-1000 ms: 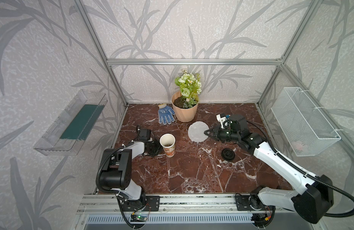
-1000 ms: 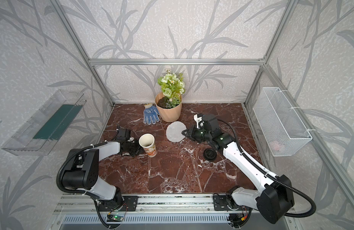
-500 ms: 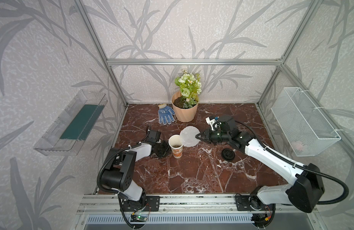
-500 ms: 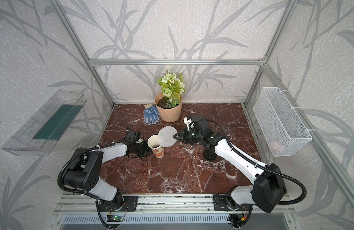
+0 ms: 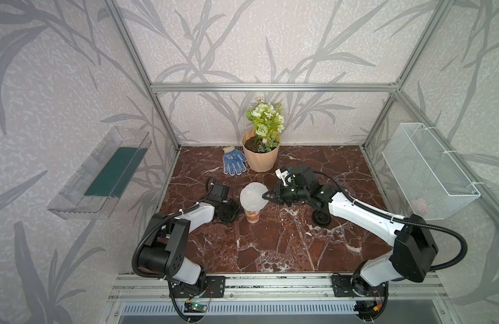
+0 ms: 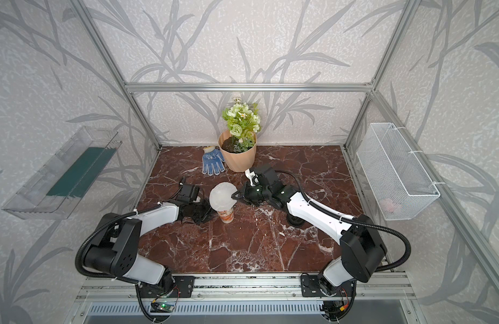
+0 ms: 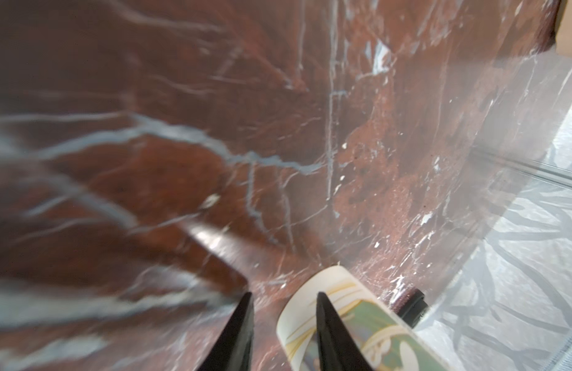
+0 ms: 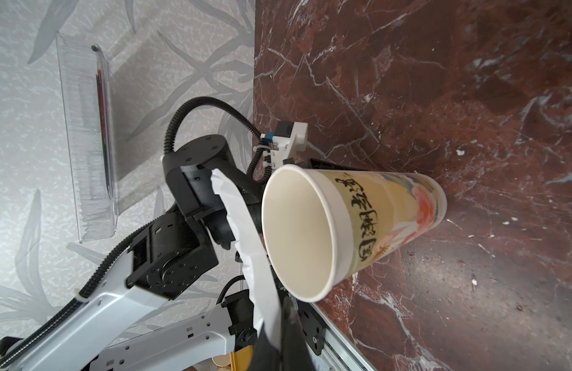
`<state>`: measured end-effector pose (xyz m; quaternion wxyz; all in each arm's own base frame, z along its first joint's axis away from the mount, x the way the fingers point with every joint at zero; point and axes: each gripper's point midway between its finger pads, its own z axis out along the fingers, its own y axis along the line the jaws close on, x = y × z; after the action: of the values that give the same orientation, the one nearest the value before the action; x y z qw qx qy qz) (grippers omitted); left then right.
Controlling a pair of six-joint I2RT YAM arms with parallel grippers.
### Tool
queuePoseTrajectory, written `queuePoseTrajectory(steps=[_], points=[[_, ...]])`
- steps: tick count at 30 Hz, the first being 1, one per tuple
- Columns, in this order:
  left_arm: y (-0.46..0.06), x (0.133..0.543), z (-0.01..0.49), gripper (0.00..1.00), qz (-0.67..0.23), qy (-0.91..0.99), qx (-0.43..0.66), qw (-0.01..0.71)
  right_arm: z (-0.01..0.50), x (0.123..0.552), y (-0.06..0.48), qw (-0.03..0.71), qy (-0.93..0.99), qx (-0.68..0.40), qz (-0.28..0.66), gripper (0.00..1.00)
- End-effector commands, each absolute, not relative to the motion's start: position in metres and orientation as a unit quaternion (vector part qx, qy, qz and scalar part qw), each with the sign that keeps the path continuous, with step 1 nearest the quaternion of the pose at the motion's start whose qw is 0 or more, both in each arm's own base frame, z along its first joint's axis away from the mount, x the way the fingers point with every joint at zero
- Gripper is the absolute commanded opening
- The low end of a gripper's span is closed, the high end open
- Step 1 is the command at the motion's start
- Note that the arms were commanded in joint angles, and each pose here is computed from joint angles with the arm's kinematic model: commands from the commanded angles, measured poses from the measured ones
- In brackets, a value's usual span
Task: Put the leak-proof paper on the milk tea cups
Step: Place the leak-proof paper at the cup.
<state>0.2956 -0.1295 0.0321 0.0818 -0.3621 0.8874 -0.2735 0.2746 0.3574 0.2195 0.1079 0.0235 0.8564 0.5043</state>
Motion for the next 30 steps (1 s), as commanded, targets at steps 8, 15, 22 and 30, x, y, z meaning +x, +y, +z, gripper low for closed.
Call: queuePoseTrajectory(steps=[8, 15, 22, 30], points=[[-0.075, 0.288, 0.089, 0.39, -0.199, 0.880, -0.391, 0.183, 0.216, 0.283, 0.367, 0.093, 0.862, 0.030, 0.498, 0.00], [-0.078, 0.285, 0.127, 0.40, -0.225, 0.873, -0.378, 0.209, 0.211, 0.282, 0.369, 0.082, 0.869, 0.023, 0.487, 0.03], [-0.086, 0.296, 0.158, 0.40, -0.269, 0.852, -0.385, 0.232, 0.208, 0.280, 0.364, 0.081, 0.879, 0.011, 0.469, 0.15], [-0.089, 0.299, 0.169, 0.40, -0.279, 0.851, -0.375, 0.238, 0.208, 0.277, 0.356, 0.088, 0.889, 0.003, 0.450, 0.26]])
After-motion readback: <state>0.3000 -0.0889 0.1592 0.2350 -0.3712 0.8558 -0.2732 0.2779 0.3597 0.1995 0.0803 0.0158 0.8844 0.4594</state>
